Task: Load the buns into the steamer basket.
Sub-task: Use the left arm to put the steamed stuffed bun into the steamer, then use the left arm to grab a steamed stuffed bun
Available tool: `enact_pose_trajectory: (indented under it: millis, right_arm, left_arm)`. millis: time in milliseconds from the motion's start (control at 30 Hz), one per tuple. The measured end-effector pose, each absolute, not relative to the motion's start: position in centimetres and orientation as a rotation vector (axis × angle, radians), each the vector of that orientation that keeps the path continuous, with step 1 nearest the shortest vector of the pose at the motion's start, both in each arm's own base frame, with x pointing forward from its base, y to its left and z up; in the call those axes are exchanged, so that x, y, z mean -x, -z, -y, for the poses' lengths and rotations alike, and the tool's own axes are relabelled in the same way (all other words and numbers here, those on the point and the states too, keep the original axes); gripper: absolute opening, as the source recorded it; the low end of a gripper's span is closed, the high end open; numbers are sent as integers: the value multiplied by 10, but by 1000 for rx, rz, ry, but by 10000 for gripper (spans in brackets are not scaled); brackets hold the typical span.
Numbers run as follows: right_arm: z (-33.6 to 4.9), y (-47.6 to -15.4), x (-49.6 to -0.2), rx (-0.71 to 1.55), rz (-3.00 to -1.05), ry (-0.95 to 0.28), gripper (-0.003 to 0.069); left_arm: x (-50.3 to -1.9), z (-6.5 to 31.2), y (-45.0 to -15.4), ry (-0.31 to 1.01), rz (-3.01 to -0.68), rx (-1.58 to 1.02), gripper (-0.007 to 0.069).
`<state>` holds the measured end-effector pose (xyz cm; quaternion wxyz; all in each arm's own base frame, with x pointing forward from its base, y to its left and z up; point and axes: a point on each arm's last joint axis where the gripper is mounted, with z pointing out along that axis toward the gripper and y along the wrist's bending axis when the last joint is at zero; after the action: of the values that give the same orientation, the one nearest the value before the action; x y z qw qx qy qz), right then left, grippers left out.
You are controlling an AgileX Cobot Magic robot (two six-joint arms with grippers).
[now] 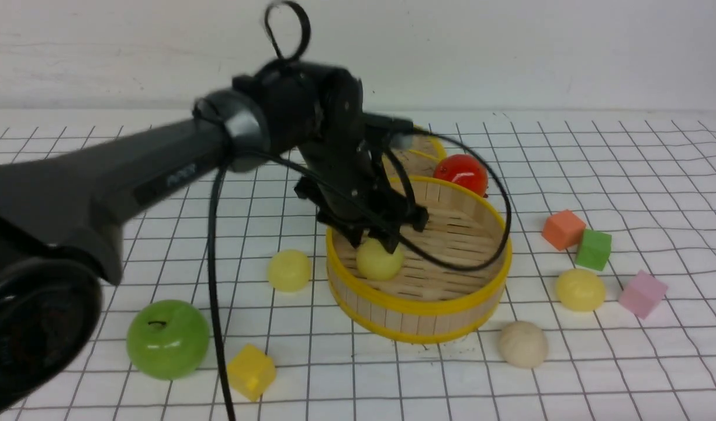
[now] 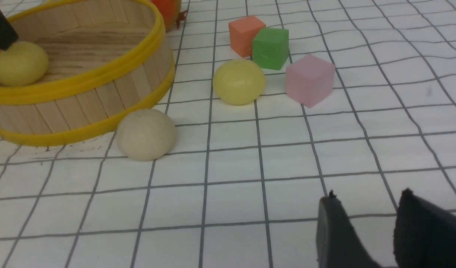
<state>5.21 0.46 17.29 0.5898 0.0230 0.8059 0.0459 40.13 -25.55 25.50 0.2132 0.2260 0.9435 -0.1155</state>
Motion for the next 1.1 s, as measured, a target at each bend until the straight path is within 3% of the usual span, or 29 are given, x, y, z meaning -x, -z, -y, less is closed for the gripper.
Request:
enact_pose_trajectory:
  millis: [100, 200, 400, 533, 1100]
  right_arm:
    - [-5, -173, -52, -53, -1876, -107, 240]
    - [-5, -173, -52, -53, -1876, -107, 241]
    - [-5, -173, -52, -53, -1876, -107, 241]
    - [-5, -173, -52, -53, -1876, -107, 241]
    - [-5, -173, -52, -53, -1876, -107, 241]
  left_arm:
    - [-384, 236, -312, 265, -2560, -606, 433]
    - [-379, 211, -325, 196, -2606, -558, 394]
    - [-411, 174, -258, 109, -2779, -430, 289]
    - [-425, 163, -233, 105, -2814, -401, 272]
    - [-436, 170, -204, 144, -2818, -423, 271]
